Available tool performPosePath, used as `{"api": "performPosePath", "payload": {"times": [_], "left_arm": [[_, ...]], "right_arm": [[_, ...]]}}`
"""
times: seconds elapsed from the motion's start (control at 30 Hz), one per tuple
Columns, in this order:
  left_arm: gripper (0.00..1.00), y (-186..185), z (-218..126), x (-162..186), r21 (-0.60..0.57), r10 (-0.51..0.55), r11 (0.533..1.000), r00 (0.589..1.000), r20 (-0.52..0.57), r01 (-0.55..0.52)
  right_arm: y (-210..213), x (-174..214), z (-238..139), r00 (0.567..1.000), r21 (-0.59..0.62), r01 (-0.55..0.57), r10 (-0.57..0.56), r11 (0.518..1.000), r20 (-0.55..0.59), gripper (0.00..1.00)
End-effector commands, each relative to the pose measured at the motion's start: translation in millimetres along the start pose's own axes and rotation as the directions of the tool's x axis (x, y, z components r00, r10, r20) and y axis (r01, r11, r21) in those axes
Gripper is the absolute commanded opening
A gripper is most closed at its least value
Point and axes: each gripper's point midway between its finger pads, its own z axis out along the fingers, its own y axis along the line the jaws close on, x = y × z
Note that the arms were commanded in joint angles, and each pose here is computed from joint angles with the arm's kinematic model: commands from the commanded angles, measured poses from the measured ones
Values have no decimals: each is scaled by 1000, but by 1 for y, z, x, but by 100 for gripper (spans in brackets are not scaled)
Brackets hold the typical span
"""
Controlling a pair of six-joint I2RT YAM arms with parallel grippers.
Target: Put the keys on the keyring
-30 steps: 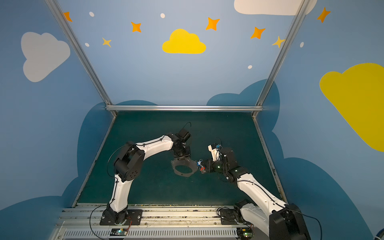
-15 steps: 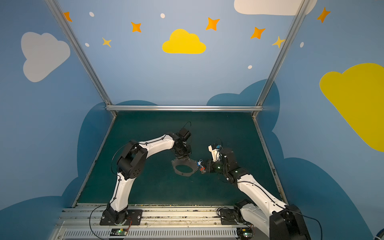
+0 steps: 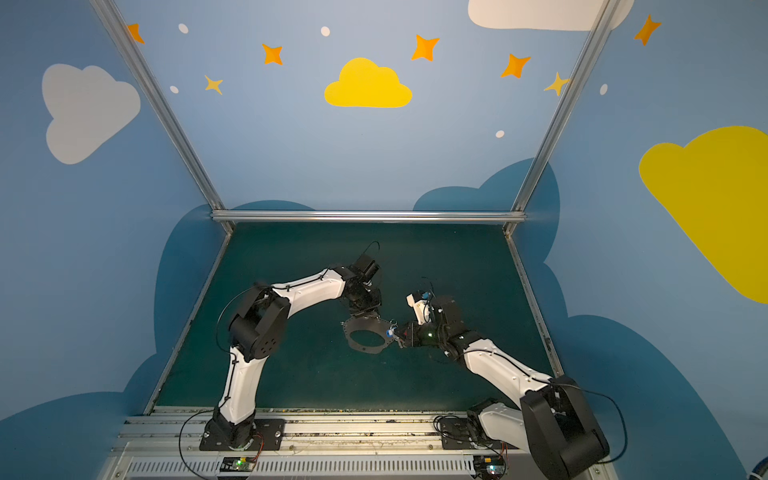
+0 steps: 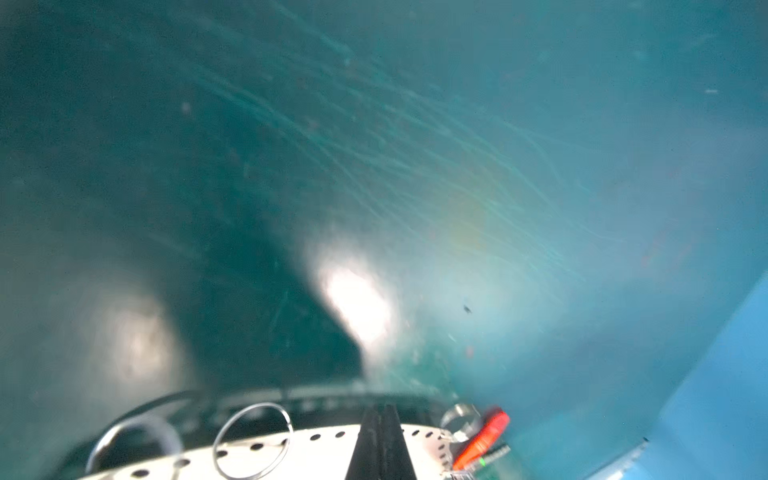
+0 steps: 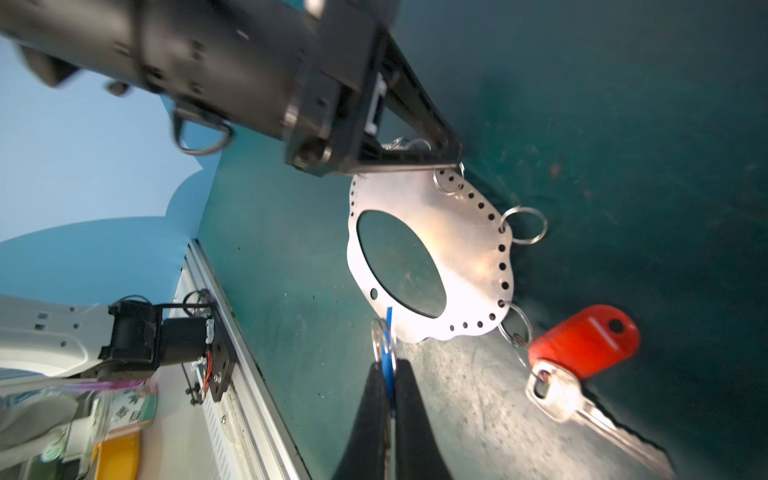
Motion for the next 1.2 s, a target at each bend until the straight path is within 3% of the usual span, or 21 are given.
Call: {"api": "performPosePath", "payload": {"times": [0.0,0.43,0.77,1.17], "left_arm": [[4,-16,-25,-2,71,10,997,999,37,-12],[4,-23,-45,10,136,45,989,998,42,-50],[4,-28,-56,18,168,77,982,996,40,-83],[4,-27,-59,25,153,118,981,993,28,-121]], "right_arm": [[13,-7,13,999,-64,43,-44,997,-23,0],[16,-12,53,990,-159,-20,-3,987,-143,0],[19,-26,66,986,-188,-47,15,981,-168,0],[11,-47,57,993,-171,-93,79,981,-90,0]]}}
